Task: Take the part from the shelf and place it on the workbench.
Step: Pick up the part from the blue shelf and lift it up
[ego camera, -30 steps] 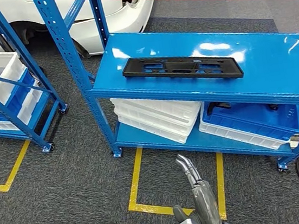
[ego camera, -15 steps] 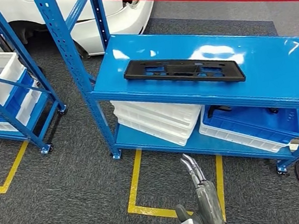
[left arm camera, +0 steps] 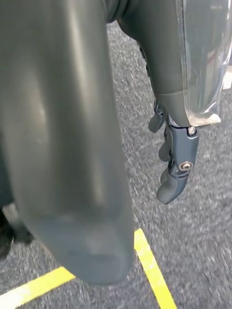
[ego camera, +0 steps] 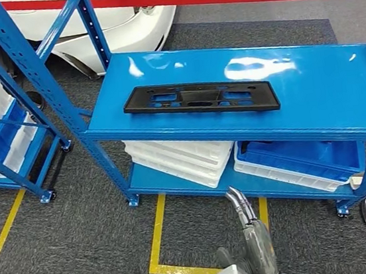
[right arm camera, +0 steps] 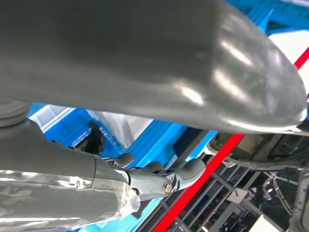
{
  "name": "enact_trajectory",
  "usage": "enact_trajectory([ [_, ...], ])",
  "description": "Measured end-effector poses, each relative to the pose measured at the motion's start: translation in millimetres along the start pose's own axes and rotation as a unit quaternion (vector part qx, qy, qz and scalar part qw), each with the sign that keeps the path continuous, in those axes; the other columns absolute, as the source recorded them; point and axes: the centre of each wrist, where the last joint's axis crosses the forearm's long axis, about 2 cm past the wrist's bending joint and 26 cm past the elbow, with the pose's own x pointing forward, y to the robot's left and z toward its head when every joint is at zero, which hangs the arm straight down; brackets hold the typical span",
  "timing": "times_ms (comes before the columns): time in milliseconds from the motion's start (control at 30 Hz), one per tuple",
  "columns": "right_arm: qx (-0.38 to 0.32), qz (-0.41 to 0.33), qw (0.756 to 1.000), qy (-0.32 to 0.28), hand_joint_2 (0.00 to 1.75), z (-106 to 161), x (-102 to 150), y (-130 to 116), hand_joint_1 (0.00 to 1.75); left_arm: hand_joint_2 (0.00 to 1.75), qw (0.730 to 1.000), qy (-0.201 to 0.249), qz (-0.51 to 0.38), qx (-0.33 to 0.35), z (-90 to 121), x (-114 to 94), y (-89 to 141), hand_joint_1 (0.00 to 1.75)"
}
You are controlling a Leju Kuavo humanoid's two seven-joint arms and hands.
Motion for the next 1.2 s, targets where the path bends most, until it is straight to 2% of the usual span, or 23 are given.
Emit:
enact_trajectory([
  [367, -0.009, 0.048, 0.999, -0.007, 0.00, -1.4, 2.2, -5.0, 0.00, 0.00, 1.000, -0.001, -0.006, -0.004, -0.3, 0.6, -0.4, 0.00],
  [500, 0.009, 0.093, 0.996, -0.006, 1.75, 6.5, -0.6, -8.0, 0.00, 0.00, 1.000, 0.008, -0.011, -0.006, 2.8, -4.3, -2.6, 0.00],
  [733, 0.033, 0.137, 0.990, -0.001, 1.75, 26.3, -1.3, -14.0, 0.00, 0.00, 1.000, 0.010, -0.012, -0.008, 2.5, -3.0, -4.4, 0.00],
  [900, 0.028, 0.157, 0.987, -0.011, 1.75, 26.0, 2.4, -20.2, 0.00, 0.00, 1.000, 0.001, -0.013, -0.007, -1.8, 4.7, -2.4, 0.00],
  [1200, 0.026, 0.185, 0.982, -0.018, 1.75, 31.2, 4.3, -31.1, 0.00, 0.00, 1.000, 0.004, -0.015, -0.008, -0.6, 2.7, -3.2, 0.00],
])
